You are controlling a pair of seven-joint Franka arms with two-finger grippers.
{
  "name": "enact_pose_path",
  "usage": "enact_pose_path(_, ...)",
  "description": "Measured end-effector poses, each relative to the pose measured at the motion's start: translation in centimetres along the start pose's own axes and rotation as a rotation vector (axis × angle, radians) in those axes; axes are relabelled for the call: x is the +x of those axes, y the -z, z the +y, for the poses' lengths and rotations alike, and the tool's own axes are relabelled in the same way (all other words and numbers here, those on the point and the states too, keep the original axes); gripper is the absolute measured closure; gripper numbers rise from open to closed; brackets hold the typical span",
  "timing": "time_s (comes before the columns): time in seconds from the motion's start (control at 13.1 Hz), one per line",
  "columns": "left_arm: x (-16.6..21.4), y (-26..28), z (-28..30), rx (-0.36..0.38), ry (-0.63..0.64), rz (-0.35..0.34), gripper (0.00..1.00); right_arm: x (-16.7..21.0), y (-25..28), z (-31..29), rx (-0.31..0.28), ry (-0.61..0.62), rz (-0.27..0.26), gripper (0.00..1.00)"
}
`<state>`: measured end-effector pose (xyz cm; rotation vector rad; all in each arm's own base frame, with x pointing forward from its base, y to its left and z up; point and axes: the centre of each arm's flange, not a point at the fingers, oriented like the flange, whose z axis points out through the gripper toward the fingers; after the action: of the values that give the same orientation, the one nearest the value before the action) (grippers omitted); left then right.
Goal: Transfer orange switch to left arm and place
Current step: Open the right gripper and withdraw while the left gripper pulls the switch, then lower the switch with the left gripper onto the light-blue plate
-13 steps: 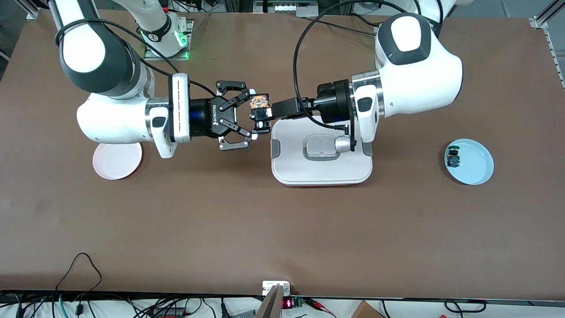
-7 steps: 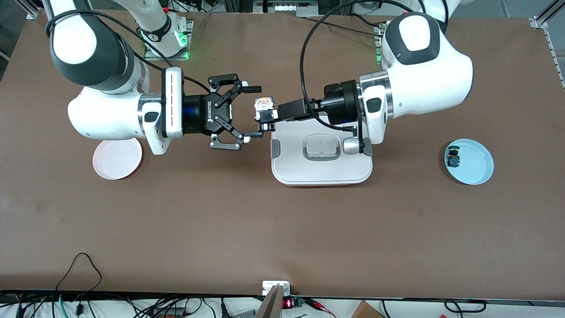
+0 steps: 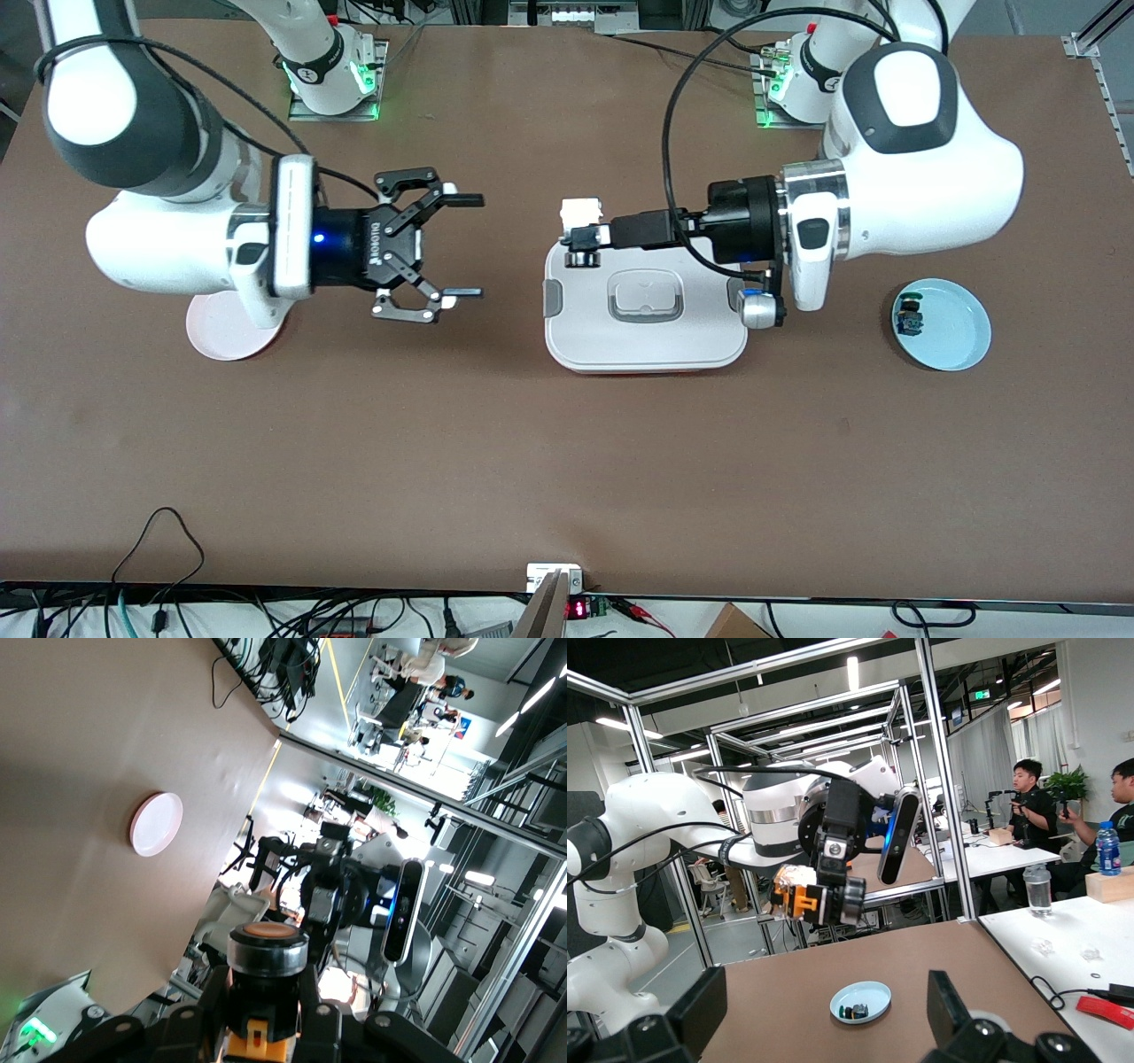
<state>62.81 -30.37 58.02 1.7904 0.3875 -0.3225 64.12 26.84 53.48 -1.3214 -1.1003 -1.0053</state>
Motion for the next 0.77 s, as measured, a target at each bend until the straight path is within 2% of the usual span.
enact_pose_path(0.15, 1.6, 3.8, -1.3, 0.077, -0.002, -0.003, 0.65, -0.3, 3.3, 0.7, 0.011, -0.003, -0.013, 0.0)
enact_pose_path(0.38, 3.9, 10.9, -4.8, 0.259, 0.022, -0.016, 0.65, -1.4, 9.0, 1.4, 0.027, -0.076, -0.067, 0.0)
enact_pose_path(0.54, 4.8, 15.1, -7.9, 0.434, 0.026, -0.017, 0.65, -2.3, 12.8, 1.6, 0.023, -0.182, -0.135, 0.0)
enact_pose_path(0.77, 5.5, 18.7, -12.3, 0.751, 0.004, -0.018, 0.65, -3.9, 15.6, 1.3, 0.009, -0.399, -0.267, 0.0)
